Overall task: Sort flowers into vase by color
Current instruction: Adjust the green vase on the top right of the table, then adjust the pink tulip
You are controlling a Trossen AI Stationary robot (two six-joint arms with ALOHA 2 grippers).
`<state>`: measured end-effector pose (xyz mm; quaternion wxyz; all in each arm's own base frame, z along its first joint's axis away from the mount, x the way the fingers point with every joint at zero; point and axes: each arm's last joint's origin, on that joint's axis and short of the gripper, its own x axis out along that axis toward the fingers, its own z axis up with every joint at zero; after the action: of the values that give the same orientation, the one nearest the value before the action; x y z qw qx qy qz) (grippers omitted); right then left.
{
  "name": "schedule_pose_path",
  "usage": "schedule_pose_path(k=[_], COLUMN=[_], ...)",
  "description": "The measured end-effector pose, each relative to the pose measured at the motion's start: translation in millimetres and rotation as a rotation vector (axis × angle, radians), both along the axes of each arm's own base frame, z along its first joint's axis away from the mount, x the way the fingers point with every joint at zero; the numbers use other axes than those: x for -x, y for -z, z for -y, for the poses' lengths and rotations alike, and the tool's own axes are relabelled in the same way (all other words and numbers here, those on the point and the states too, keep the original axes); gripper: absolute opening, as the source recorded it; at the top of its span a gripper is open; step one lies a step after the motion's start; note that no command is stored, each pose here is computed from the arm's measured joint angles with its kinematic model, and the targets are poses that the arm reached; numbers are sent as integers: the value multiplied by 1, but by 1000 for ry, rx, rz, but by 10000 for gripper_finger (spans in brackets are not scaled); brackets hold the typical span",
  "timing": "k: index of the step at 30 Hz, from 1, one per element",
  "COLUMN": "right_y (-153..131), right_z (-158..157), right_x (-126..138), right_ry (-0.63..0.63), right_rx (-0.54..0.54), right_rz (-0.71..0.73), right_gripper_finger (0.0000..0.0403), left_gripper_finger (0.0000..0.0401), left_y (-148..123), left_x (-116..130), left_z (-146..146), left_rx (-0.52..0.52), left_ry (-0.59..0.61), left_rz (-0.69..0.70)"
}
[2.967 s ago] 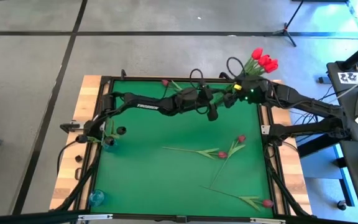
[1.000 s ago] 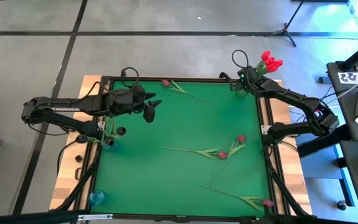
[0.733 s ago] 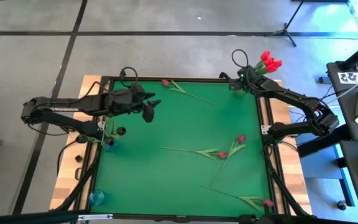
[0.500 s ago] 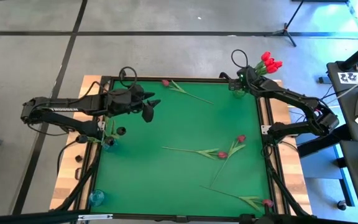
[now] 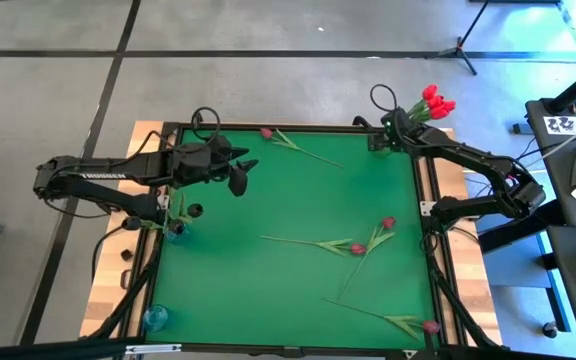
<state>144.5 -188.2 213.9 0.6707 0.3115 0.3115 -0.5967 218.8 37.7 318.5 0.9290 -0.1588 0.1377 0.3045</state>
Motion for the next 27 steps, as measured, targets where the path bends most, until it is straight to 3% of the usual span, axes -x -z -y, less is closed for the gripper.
schedule_pose_path(k=[6, 14, 21, 27], right_y=[5, -1, -1, 1], right_z=[-9, -19, -28, -45], right_x=[7, 10, 10, 1], right_ry=[36, -24, -99, -180], right_rx=[-112, -189, -318, -382], right_rz=[-43, 36, 103, 67], right_gripper_finger=[328, 307, 298, 298], left_gripper_finger=[218, 218, 218, 218], left_y=[0, 0, 0, 0], left_x=[0, 0, 0, 0], left_z=[0, 0, 0, 0], left_rx=[0, -1, -1, 7], left_ry=[0, 0, 2, 18], left_rz=[0, -1, -1, 0])
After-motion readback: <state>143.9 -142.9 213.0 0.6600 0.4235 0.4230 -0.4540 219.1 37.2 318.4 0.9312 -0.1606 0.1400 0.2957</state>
